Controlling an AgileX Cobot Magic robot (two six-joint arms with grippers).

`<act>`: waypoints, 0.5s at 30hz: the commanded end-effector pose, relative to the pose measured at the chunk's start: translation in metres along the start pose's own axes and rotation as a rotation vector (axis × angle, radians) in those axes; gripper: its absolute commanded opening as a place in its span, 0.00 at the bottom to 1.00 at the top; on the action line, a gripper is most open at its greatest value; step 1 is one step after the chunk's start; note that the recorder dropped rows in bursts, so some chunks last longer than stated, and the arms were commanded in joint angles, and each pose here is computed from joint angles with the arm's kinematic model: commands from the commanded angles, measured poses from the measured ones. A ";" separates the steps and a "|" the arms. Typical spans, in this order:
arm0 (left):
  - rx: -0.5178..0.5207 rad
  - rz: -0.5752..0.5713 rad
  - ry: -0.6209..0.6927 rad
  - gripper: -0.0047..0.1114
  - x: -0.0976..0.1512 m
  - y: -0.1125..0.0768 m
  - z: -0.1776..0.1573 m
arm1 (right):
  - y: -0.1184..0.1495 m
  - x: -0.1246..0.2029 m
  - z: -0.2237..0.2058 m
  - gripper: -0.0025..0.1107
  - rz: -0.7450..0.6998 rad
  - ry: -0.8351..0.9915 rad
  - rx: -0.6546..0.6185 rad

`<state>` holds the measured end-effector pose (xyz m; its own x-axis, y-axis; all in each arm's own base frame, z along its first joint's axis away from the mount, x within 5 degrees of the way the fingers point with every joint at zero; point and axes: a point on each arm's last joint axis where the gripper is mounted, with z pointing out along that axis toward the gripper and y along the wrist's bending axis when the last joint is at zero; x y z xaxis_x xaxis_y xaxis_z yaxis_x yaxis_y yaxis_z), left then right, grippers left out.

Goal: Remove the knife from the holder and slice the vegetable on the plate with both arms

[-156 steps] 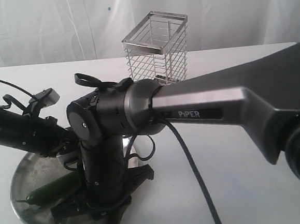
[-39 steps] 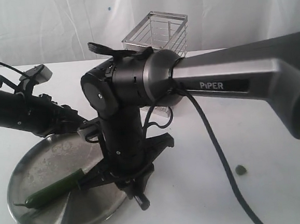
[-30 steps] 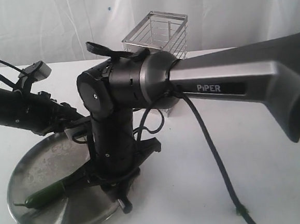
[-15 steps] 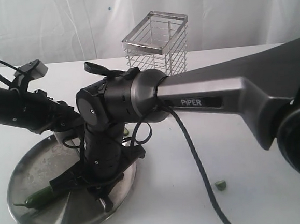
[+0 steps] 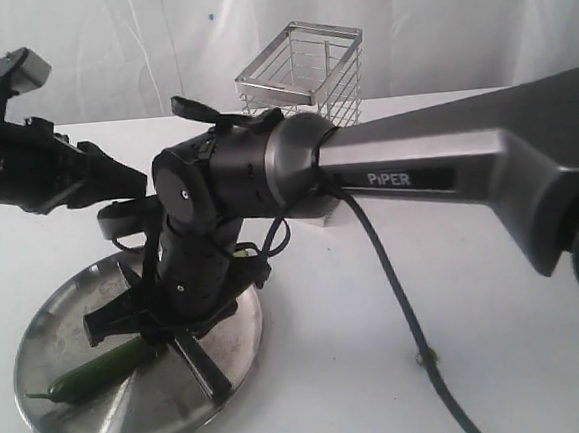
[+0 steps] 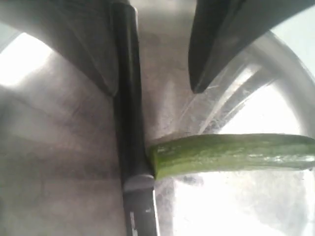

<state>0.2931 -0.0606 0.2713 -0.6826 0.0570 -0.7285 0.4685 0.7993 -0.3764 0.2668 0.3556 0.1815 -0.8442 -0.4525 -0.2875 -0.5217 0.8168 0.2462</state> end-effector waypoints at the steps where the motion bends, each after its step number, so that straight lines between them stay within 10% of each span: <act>1: -0.043 -0.017 -0.098 0.37 -0.011 -0.006 -0.035 | 0.006 -0.001 -0.027 0.40 -0.055 -0.047 0.014; 10: -0.175 -0.099 -0.259 0.26 -0.019 -0.012 -0.093 | 0.004 0.031 -0.039 0.40 -0.135 -0.012 0.050; 15: -0.228 -0.013 -0.331 0.04 -0.018 -0.034 -0.123 | 0.002 0.041 -0.081 0.32 -0.145 -0.261 -0.001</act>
<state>0.2377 -0.0140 0.3529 -0.5008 -0.1254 -0.8564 0.2896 0.9082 -0.3023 0.2263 0.3198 0.2175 -0.7517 -0.5274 -0.3960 -0.6232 0.7645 0.1647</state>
